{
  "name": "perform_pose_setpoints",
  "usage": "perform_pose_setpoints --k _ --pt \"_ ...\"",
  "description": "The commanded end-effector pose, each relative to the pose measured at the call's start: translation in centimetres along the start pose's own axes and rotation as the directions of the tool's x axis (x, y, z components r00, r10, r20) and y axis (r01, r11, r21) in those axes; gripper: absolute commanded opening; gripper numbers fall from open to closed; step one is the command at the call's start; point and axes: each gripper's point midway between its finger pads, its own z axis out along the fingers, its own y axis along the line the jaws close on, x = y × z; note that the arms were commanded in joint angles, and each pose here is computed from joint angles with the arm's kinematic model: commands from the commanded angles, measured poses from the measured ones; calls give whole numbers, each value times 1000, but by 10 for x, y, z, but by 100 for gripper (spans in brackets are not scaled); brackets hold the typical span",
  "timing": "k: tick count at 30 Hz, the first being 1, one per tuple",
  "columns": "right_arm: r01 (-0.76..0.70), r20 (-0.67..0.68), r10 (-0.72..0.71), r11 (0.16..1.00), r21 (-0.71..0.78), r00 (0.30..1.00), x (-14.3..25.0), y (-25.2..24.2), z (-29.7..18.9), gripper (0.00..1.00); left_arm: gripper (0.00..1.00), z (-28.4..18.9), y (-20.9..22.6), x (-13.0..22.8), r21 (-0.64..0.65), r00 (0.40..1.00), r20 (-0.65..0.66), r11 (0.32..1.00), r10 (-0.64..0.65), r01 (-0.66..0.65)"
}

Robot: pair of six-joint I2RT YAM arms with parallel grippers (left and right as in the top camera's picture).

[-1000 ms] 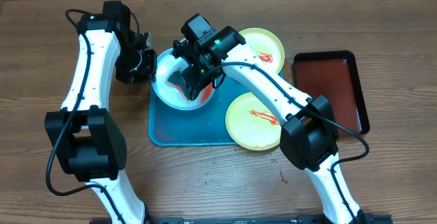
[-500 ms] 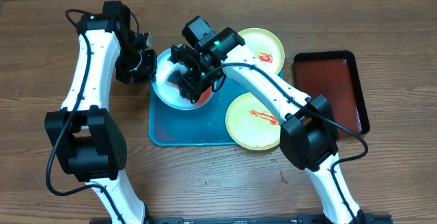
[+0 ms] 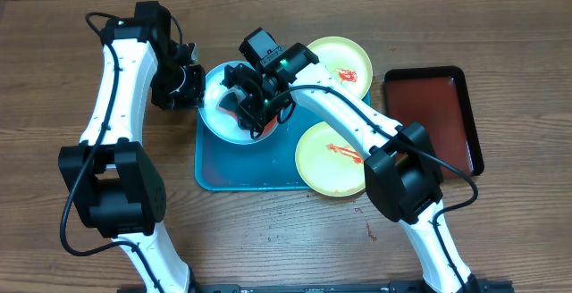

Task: Clean dirty plates on tray and stack at the side

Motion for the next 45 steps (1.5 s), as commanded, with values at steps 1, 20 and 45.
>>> perform_pose_setpoints --k 1,20,45 --pt "-6 2 6 1000 -8 1000 0 0 2 30 4 1 -4 -2 34 1000 -3 999 -8 8" --pt "-162 132 145 979 127 981 -30 -8 -70 4 4 1 -4 -3 34 1000 0 999 0 0" --pt "-674 284 618 717 180 733 35 -121 -195 4 4 -71 4 -29 -432 945 319 899 75 75"
